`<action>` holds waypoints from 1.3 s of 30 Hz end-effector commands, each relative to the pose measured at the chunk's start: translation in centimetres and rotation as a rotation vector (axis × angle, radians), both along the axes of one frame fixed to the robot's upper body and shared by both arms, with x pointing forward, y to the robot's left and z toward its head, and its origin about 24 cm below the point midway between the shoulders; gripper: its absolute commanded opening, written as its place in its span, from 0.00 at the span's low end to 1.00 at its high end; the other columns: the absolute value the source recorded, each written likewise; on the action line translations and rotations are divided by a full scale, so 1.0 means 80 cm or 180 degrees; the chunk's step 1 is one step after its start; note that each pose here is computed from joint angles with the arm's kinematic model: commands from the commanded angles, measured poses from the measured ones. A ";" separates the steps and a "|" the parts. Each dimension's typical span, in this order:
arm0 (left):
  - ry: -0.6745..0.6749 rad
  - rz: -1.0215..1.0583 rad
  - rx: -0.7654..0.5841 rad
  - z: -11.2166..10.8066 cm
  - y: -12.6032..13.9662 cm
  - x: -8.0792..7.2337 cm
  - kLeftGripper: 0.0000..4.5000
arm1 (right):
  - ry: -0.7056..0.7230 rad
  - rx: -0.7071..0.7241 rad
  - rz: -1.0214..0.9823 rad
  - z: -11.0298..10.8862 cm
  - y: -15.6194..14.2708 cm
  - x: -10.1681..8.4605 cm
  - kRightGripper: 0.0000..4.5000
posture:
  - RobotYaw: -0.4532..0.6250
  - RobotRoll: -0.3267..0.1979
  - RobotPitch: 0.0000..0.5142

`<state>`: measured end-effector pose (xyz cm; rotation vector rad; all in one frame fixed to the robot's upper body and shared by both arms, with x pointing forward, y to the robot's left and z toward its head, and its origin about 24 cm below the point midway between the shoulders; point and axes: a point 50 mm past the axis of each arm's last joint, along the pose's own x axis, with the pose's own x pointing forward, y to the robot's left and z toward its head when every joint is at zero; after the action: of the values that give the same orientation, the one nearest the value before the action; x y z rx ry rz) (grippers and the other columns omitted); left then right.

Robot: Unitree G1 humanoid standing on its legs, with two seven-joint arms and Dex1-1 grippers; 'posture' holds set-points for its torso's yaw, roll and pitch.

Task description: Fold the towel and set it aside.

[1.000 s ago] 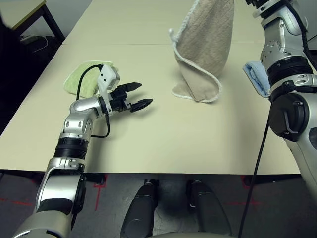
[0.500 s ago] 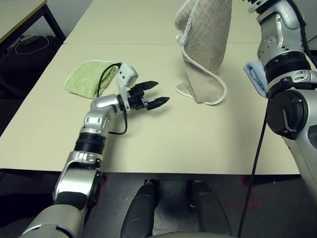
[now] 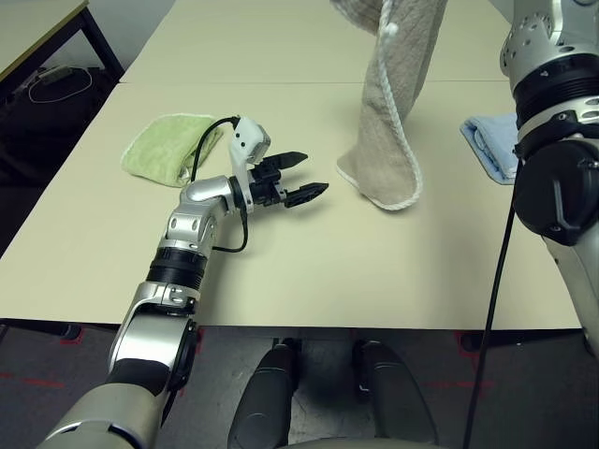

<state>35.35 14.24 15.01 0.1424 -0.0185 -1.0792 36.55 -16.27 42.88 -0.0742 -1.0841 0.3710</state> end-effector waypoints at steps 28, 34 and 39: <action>-0.0198 -0.0710 0.0259 0.021 -0.086 -0.075 1.00 | 0.1468 0.0573 -0.0005 -0.040 0.033 0.046 0.01 | 0.47 0.62 0.34; -0.0349 -0.0537 0.0512 0.012 -0.104 -0.062 1.00 | 0.1439 0.0559 0.0013 -0.036 0.034 0.044 0.01 | 0.47 0.62 0.34; -0.0311 -0.0190 0.0611 0.002 -0.106 -0.038 1.00 | 0.1447 0.0525 -0.0022 -0.040 0.033 0.045 0.01 | 0.47 0.62 0.34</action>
<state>31.89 6.04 15.42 0.3367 -0.0167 -1.1496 40.64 -13.69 38.66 0.1550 -0.6225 0.2665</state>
